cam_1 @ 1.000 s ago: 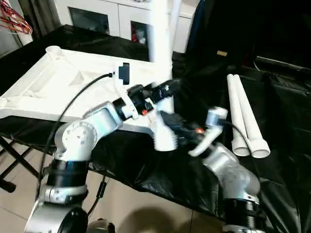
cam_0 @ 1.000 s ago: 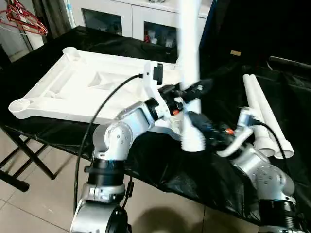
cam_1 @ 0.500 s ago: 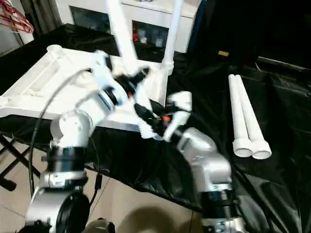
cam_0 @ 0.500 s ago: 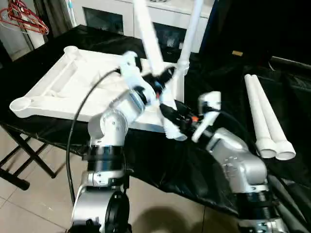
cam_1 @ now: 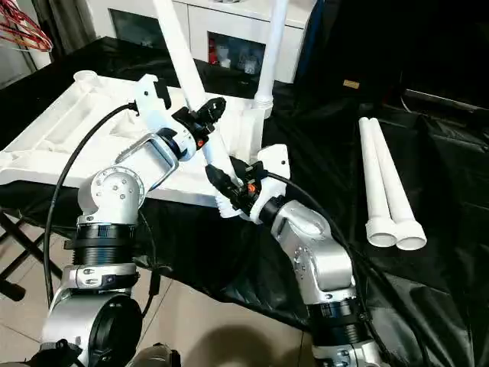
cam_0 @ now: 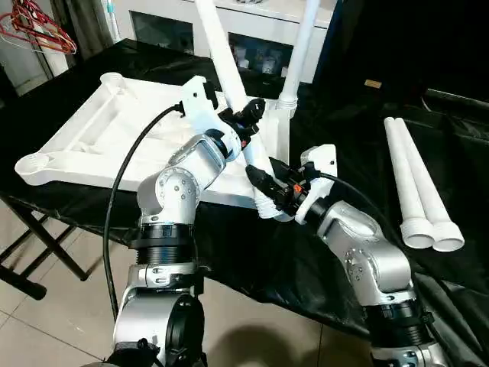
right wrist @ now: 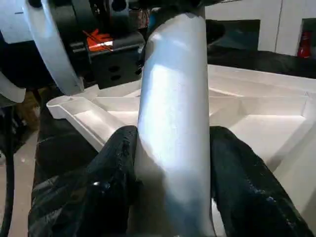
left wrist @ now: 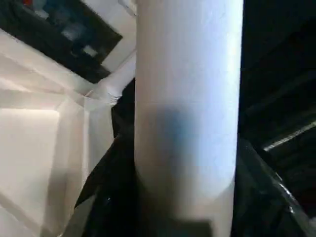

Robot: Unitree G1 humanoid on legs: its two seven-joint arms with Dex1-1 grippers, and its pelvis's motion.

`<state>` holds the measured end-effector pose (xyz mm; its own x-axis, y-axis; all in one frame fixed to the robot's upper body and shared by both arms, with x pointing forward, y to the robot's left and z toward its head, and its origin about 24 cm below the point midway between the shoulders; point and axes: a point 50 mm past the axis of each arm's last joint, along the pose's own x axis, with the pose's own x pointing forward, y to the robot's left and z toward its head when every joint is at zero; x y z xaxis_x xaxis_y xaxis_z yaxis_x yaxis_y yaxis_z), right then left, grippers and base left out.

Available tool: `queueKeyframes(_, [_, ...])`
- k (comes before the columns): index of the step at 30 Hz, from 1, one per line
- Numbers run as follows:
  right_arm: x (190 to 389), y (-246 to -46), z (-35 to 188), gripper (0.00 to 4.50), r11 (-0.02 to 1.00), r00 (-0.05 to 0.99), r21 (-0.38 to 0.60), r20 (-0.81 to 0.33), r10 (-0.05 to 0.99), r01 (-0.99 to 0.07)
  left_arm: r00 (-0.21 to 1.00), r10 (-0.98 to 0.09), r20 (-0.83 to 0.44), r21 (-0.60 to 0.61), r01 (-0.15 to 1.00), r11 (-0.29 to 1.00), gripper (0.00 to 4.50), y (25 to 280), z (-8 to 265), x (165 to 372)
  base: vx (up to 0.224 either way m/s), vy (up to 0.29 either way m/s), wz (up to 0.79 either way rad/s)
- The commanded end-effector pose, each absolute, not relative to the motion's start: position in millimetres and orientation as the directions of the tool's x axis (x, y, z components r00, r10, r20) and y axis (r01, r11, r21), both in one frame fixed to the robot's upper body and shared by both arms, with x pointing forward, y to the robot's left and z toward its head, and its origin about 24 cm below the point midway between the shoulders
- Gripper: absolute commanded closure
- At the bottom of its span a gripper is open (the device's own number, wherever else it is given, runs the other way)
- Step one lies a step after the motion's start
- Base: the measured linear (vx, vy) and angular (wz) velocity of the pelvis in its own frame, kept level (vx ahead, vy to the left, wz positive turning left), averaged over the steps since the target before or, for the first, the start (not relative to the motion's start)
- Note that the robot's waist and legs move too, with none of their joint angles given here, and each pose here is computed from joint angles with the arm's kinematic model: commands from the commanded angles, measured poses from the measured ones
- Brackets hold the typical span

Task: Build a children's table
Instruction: Pick table leg

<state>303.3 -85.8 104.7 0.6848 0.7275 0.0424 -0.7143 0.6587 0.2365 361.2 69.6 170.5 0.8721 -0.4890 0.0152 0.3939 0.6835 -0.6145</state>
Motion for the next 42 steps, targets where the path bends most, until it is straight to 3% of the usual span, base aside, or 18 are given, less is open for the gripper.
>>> queueKeyframes(1, [303.1,-86.5,123,1.9,0.585,0.62,0.242,0.105,0.778,-0.774,0.796,-0.602,0.061,-0.554,0.528,0.644,2.62,51,184,356,0.0,0.0,0.0])
queueKeyframes(5, [306.0,-96.4,125,1.48,0.546,0.583,0.264,0.083,0.808,-0.795,0.733,-0.676,0.084,-0.514,0.612,0.6,2.64,48,188,351,0.0,0.0,0.0])
queueKeyframes(12, [307.0,-120.3,142,1.46,0.371,0.415,0.333,0.067,0.907,-0.867,0.545,-0.828,0.136,-0.398,0.795,0.458,2.64,45,198,342,0.0,0.0,0.0])
queueKeyframes(26, [294.9,-124.4,143,1.46,0.177,0.2,0.387,0.022,0.979,-0.905,0.267,-0.93,0.251,-0.328,0.928,0.178,2.64,43,215,322,0.0,0.0,0.0])
queueKeyframes(29, [292.5,-123.1,141,1.8,0.157,0.178,0.396,0.017,0.984,-0.905,0.226,-0.935,0.275,-0.318,0.939,0.133,2.64,43,217,318,0.0,0.0,0.0])
queueKeyframes(32, [291.3,-123.0,139,1.85,0.147,0.165,0.404,0.011,0.986,-0.903,0.21,-0.936,0.282,-0.317,0.941,0.115,2.64,43,218,316,0.0,0.0,0.0])
queueKeyframes(33, [291.1,-123.0,139,2.19,0.146,0.163,0.406,0.008,0.987,-0.902,0.207,-0.937,0.28,-0.317,0.942,0.114,2.64,43,218,316,0.0,0.0,0.0])
queueKeyframes(37, [292.1,-122.7,137,2.47,0.16,0.174,0.41,-0.005,0.985,-0.898,0.203,-0.938,0.28,-0.319,0.942,0.108,2.64,44,218,315,0.0,0.0,0.0])
queueKeyframes(42, [292.8,-120.5,134,2.54,0.186,0.197,0.409,-0.014,0.98,-0.893,0.198,-0.938,0.284,-0.322,0.941,0.101,2.64,44,217,314,0.0,0.0,0.0])
